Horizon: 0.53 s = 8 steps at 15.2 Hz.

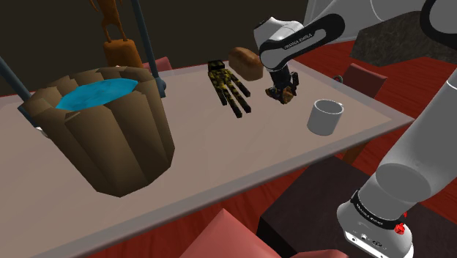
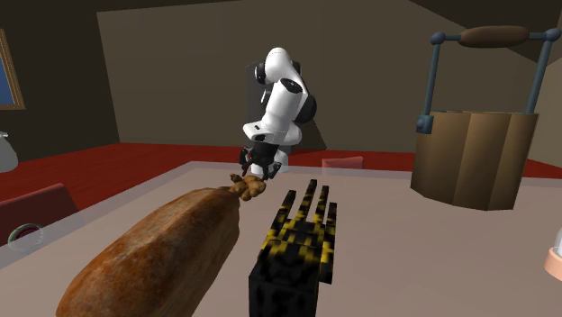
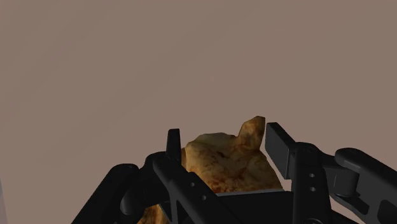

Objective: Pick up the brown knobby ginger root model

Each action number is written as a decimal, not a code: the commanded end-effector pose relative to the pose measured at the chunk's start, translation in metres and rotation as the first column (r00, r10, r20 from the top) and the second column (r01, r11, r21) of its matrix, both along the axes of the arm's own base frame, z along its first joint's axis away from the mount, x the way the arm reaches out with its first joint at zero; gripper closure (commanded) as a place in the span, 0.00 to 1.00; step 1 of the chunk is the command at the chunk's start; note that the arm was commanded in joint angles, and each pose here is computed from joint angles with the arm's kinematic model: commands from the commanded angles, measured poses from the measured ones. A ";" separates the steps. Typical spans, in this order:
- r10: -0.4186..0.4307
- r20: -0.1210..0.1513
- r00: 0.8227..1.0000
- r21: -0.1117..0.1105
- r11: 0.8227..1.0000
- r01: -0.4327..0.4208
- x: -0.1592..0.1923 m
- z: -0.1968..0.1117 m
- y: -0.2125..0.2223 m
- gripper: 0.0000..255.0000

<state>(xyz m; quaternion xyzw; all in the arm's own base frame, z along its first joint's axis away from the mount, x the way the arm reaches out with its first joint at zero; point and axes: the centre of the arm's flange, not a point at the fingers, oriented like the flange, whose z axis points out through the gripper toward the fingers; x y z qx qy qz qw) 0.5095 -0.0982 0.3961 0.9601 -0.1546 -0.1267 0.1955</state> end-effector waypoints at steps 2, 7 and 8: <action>0.001 -0.001 1.000 0.001 1.000 -0.001 0.000 -0.001 0.000 1.00; 0.001 -0.001 1.000 0.001 1.000 -0.001 0.000 0.021 0.000 1.00; 0.001 -0.001 1.000 0.001 1.000 -0.001 0.000 0.026 0.000 1.00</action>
